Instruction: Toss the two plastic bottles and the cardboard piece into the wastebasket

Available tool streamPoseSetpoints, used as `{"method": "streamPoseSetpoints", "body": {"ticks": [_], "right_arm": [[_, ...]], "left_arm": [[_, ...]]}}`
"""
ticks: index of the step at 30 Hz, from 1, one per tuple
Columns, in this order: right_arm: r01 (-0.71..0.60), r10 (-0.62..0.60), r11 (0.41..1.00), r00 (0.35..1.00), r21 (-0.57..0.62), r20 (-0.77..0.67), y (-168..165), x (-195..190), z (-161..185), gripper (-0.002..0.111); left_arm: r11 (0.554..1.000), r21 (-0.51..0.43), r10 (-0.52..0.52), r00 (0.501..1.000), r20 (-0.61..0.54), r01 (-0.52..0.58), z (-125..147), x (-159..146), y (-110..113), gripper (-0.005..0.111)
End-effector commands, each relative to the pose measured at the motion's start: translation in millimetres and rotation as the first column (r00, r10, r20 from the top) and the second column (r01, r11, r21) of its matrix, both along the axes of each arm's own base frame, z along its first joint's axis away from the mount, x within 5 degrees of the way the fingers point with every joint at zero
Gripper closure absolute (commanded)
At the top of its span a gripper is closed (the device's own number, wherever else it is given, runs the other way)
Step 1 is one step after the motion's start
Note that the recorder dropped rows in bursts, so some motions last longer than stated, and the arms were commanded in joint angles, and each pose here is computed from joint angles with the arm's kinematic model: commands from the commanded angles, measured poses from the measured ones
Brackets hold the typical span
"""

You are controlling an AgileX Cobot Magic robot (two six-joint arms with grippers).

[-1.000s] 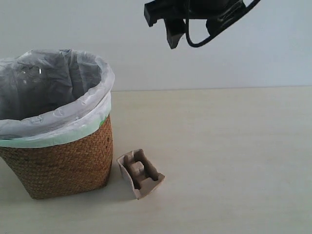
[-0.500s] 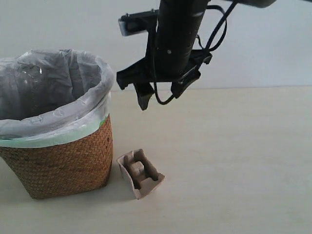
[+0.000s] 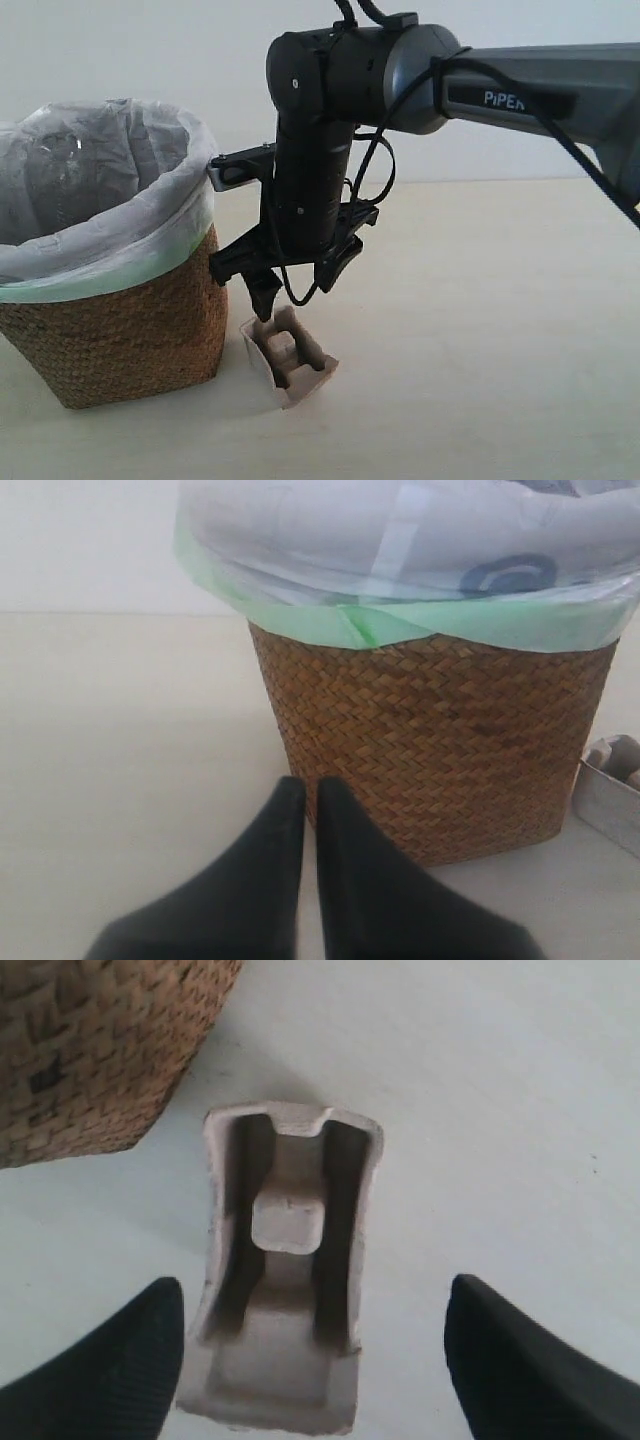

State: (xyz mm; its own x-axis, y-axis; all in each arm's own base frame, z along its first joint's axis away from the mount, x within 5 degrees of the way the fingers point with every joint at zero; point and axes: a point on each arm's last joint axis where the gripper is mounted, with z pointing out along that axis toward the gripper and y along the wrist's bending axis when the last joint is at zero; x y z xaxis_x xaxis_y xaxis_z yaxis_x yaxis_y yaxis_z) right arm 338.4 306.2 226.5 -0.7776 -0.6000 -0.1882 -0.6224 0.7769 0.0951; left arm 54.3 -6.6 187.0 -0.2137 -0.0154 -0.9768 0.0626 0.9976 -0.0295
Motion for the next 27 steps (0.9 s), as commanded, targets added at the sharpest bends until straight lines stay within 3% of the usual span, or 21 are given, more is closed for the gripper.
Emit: {"method": "streamPoseSetpoints", "body": {"ticks": [1,10,18,27], "right_arm": [[-0.018,0.018,1.000,1.000,-0.019,-0.016,0.4,-0.8,-4.4,0.043],[-0.045,0.045,0.998,0.999,-0.043,0.006,-2.2,1.4,-4.6,0.043],[0.016,-0.015,0.998,1.000,-0.059,0.013,-3.9,3.1,-5.5,0.043],[0.008,-0.011,0.994,1.000,-0.110,-0.028,-1.1,7.8,-35.3,0.043]], "left_arm": [[1.000,0.000,0.004,1.000,0.005,-0.004,-0.6,0.0,0.3,0.103],[1.000,0.000,0.004,1.000,0.005,-0.004,-0.6,0.0,0.3,0.103],[1.000,0.000,0.004,1.000,0.005,-0.004,-0.6,0.0,0.3,0.103],[1.000,0.000,0.004,1.000,0.005,-0.004,-0.6,0.0,0.3,0.103]]}}
